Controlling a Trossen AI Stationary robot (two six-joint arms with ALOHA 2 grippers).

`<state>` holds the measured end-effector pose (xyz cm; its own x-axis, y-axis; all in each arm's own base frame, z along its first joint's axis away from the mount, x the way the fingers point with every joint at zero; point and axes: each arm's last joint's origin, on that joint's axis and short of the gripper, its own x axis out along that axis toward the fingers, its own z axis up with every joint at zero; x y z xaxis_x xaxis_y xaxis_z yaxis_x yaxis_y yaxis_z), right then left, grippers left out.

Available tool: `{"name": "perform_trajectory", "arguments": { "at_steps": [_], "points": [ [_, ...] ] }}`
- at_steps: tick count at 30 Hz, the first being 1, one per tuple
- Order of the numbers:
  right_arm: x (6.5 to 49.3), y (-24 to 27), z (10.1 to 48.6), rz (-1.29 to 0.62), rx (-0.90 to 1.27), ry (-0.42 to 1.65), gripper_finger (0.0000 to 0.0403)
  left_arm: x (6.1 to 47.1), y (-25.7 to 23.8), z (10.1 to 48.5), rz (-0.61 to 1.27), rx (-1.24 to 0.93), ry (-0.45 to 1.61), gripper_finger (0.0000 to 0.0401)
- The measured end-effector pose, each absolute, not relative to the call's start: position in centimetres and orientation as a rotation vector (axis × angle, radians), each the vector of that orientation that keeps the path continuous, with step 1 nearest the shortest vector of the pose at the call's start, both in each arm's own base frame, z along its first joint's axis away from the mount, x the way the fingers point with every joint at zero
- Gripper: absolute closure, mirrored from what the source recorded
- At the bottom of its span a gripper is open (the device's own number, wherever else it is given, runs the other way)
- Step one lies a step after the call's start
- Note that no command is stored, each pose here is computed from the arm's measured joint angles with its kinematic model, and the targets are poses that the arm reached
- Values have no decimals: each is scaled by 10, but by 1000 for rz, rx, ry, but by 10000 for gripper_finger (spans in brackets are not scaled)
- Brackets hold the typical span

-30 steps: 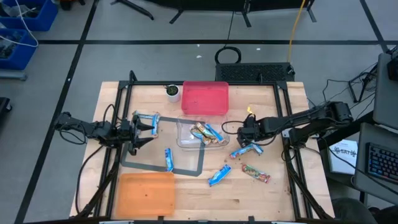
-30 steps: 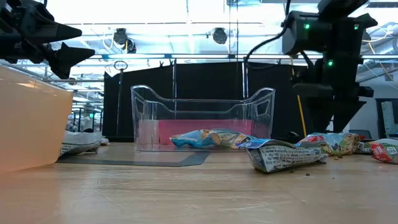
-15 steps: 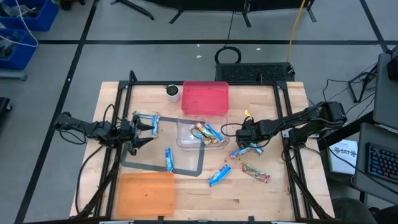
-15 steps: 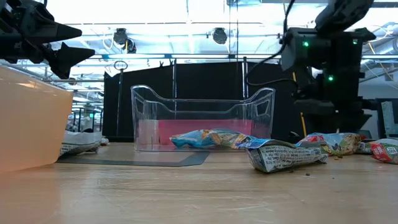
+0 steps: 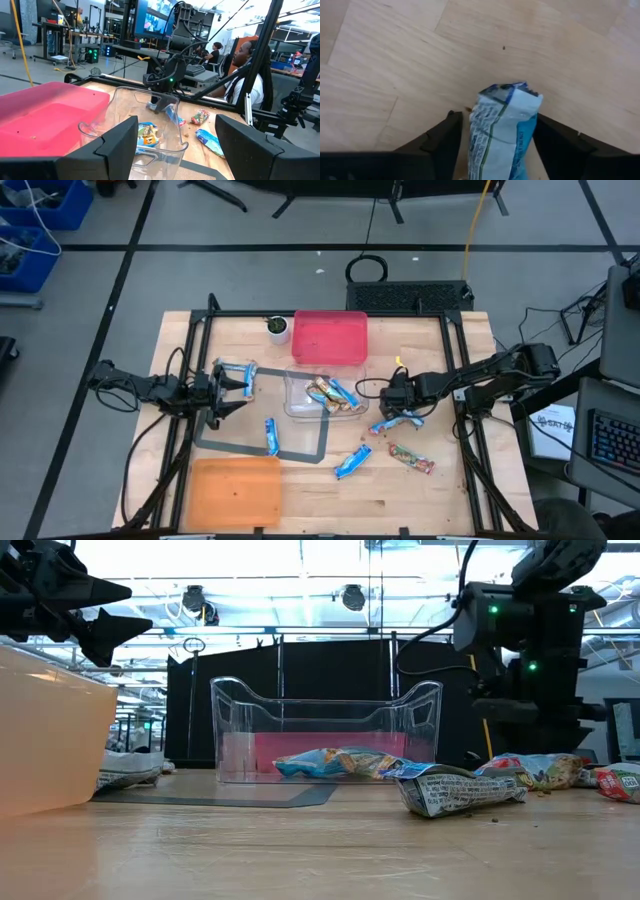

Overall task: Pick and place Granola Bars by type
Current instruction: Put the top right blue granola bar into the red bin

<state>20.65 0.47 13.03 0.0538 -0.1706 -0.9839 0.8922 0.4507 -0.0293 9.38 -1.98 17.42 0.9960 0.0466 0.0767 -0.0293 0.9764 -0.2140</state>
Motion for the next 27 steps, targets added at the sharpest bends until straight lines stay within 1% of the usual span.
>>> {"name": "perform_trajectory", "arguments": {
  "at_steps": [12, 19, 27],
  "points": [
    [207, 5, 130, -911, 736, 1263, 300, 94, -20, 174, 38, -214, -81, 132],
    [205, 5, 131, -906, 705, 1269, 379, 94, -20, 174, 39, -214, -81, 132],
    [205, 5, 132, -891, 697, 1271, 389, 94, -20, 174, 38, -214, -81, 132]
  ]
}}
